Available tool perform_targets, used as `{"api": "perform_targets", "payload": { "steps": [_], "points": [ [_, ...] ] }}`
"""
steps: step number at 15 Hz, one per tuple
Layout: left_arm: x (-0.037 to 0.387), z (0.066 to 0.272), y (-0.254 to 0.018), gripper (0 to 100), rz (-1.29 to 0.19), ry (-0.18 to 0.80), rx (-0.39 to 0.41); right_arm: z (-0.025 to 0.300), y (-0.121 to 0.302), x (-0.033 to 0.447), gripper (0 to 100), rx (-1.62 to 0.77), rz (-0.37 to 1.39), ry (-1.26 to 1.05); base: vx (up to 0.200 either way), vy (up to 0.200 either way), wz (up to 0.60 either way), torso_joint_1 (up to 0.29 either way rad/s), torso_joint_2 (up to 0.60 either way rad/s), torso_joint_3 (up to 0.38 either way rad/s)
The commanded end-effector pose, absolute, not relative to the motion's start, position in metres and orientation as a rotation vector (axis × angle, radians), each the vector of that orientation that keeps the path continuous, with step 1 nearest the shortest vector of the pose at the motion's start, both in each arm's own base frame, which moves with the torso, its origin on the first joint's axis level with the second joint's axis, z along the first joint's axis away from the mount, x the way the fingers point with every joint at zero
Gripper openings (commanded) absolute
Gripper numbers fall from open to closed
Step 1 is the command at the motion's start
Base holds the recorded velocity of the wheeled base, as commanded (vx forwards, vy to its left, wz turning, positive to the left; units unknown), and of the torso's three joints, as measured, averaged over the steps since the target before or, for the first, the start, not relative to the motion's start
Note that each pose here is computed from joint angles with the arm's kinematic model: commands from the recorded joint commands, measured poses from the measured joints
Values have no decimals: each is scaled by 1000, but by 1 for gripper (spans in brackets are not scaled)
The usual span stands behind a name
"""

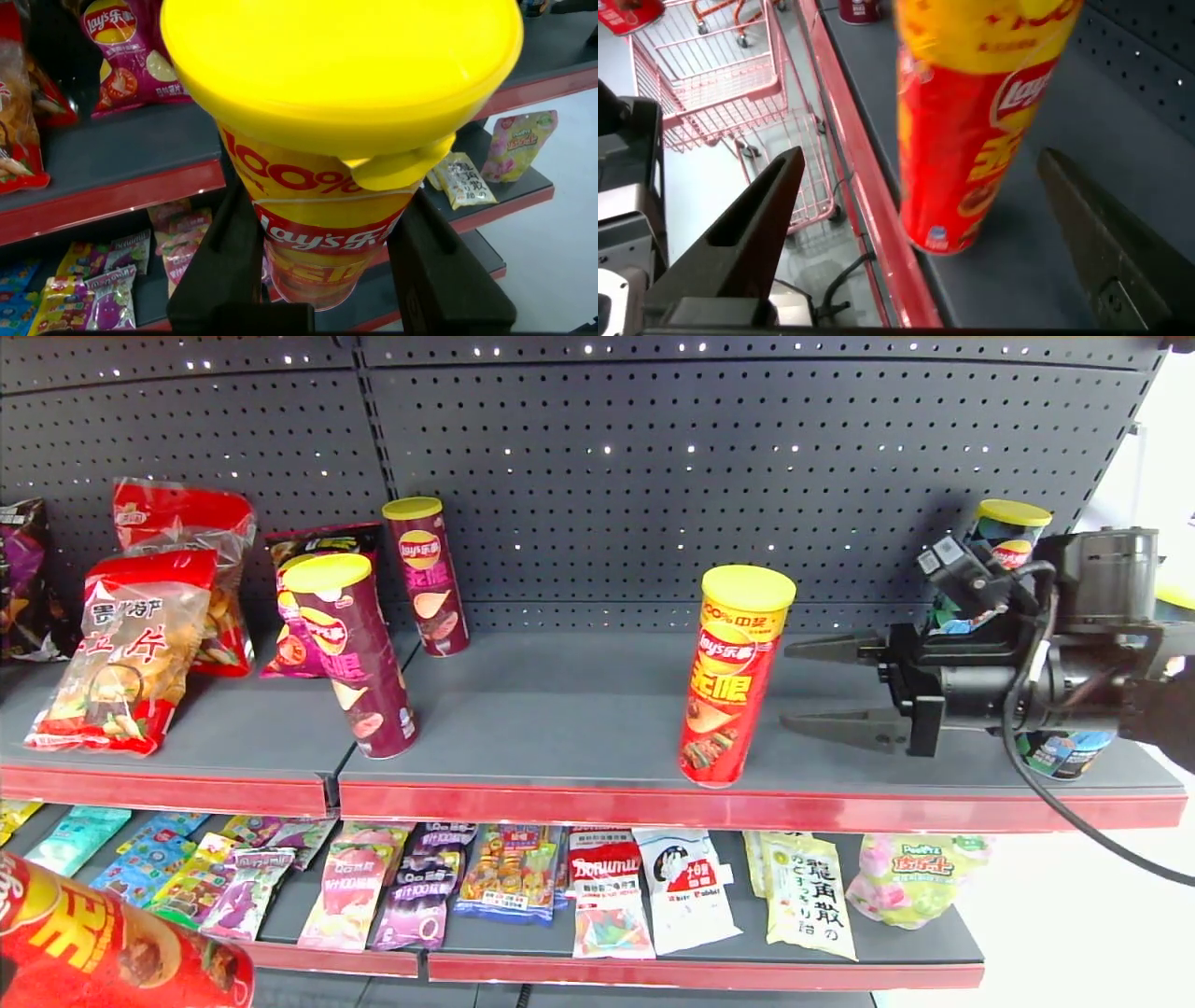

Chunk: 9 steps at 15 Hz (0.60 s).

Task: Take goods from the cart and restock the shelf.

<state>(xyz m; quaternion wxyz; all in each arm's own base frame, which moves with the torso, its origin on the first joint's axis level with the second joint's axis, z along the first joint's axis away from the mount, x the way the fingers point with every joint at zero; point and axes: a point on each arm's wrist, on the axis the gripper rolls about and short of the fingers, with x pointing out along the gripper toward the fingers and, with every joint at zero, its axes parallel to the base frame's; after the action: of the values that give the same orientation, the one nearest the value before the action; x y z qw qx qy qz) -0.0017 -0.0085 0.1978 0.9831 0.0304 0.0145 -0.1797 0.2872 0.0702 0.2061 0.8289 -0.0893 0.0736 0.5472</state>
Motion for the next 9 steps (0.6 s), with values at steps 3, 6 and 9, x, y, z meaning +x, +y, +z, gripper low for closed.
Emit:
{"api": "perform_targets", "payload": {
  "steps": [3,6,9],
  "points": [
    [0,197,-8,0,-359,39,59,231,63,207,100,-261,1072,71,0,0,0,0,0,0],
    [4,198,-8,0,-359,55,56,244,49,136,100,-336,821,-33,0,0,0,0,0,0],
    [4,198,-8,0,-361,55,56,217,14,66,100,-274,220,-38,0,0,0,0,0,0]
  ]
}}
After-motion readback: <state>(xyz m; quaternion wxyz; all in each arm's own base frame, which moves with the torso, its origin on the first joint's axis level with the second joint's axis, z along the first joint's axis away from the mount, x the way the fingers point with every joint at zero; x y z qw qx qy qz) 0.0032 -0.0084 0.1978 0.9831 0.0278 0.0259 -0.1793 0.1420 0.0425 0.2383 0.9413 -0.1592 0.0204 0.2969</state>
